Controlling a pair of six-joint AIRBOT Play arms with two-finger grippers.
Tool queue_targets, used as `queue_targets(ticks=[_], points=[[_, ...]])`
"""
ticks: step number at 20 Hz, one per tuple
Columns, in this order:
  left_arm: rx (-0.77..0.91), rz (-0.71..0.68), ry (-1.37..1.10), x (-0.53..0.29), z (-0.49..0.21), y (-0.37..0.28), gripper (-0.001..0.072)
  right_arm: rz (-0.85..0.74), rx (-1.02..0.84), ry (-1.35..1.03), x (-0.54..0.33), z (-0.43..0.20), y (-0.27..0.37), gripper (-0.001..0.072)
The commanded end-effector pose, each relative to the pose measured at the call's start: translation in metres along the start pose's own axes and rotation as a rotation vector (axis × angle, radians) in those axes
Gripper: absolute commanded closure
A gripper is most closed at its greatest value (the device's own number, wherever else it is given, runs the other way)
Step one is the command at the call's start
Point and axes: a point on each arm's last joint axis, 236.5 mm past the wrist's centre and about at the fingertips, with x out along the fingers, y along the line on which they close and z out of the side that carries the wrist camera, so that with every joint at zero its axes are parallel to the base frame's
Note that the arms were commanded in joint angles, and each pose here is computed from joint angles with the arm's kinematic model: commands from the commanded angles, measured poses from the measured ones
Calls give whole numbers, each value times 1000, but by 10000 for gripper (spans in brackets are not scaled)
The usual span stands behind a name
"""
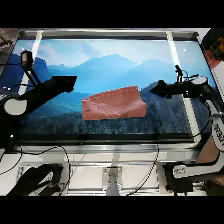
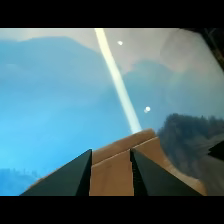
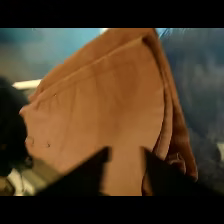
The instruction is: Fold the clothes and pants, and hang the long-sleeved shirts on hangers.
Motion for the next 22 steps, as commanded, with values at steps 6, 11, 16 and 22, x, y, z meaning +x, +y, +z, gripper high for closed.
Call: queue_targets(ticks=[6,11,16,22], points=[[-41,-49,-36,-11,11,-17,414,-87,130,246,25,-54,-36,14],[-41,-49,-36,-11,11,-17,415,-92,142,326,35,-72,-36,30],[-41,-49,-36,-11,11,-17,415,-63,178,339,48,-73,-37,34],[-41,-48,-36,-11,11,-17,415,-58,145,358,81,-58,-14,34]])
